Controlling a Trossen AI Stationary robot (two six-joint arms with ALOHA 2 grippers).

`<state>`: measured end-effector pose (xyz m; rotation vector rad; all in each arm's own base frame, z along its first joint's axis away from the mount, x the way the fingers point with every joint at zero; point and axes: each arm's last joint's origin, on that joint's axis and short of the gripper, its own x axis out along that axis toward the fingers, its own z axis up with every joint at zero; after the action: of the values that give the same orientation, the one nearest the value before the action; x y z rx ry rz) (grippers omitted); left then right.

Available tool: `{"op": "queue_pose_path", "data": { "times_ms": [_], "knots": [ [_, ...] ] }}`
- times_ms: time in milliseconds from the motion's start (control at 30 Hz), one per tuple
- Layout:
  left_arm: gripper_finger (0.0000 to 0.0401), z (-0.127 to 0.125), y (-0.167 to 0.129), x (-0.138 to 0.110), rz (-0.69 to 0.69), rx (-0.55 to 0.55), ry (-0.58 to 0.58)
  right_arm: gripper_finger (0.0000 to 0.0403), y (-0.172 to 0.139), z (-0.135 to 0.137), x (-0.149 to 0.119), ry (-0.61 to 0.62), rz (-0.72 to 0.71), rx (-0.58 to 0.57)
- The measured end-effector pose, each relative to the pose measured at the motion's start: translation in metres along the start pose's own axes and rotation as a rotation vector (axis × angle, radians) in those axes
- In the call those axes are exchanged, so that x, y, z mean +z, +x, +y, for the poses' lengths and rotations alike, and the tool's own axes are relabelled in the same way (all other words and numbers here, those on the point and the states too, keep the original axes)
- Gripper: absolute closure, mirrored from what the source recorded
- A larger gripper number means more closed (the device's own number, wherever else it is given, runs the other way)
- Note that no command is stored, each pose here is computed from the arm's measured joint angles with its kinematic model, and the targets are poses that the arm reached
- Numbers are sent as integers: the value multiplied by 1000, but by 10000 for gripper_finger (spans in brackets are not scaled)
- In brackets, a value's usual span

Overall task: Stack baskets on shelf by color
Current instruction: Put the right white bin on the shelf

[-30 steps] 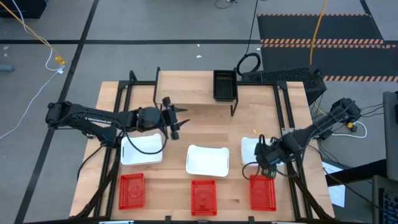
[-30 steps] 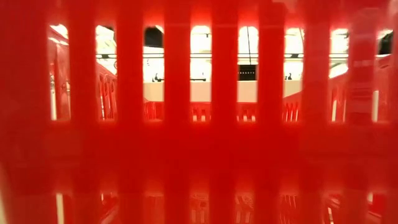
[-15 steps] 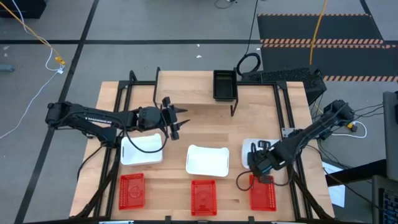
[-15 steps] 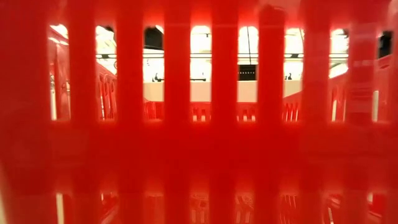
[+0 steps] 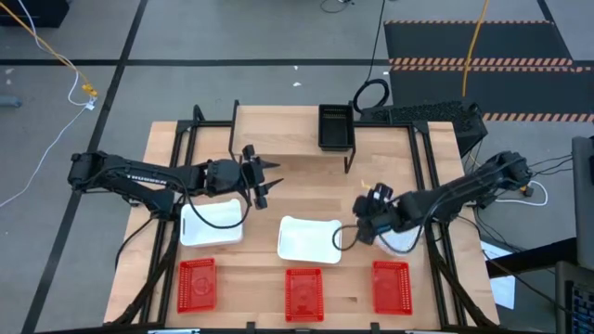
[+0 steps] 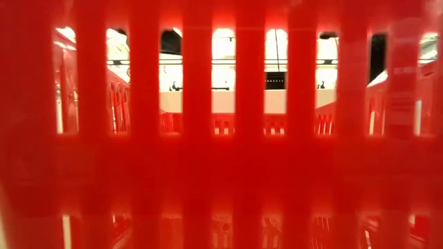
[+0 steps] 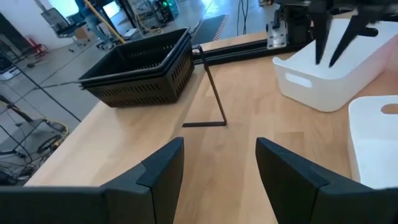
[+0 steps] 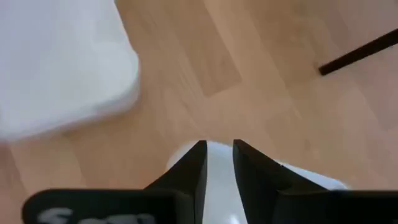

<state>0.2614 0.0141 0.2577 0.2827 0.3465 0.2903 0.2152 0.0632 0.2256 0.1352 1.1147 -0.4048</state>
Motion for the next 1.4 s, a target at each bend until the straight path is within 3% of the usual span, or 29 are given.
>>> {"op": "queue_pose_path", "data": {
  "times_ms": [200, 300, 367, 700, 1133, 1400],
  "knots": [
    [201, 0, 0, 0, 3, 0, 16, 322, -27, -15, -29, -194, 318, 224],
    [201, 0, 0, -1, 13, -2, 20, 318, -43, -21, -54, -228, 549, 230],
    [201, 0, 0, -2, 20, -4, 17, 319, -50, -22, -66, -269, 622, 177],
    [201, -1, 0, -3, 25, -4, -19, 323, -54, 0, -87, -563, 567, 107],
    [201, -1, 0, -2, 25, -4, 6, 322, -44, 14, -103, -703, 586, 36],
    [201, 0, 0, -2, 22, -2, 23, 330, -8, 13, -125, -650, 601, 105]
  ]
}}
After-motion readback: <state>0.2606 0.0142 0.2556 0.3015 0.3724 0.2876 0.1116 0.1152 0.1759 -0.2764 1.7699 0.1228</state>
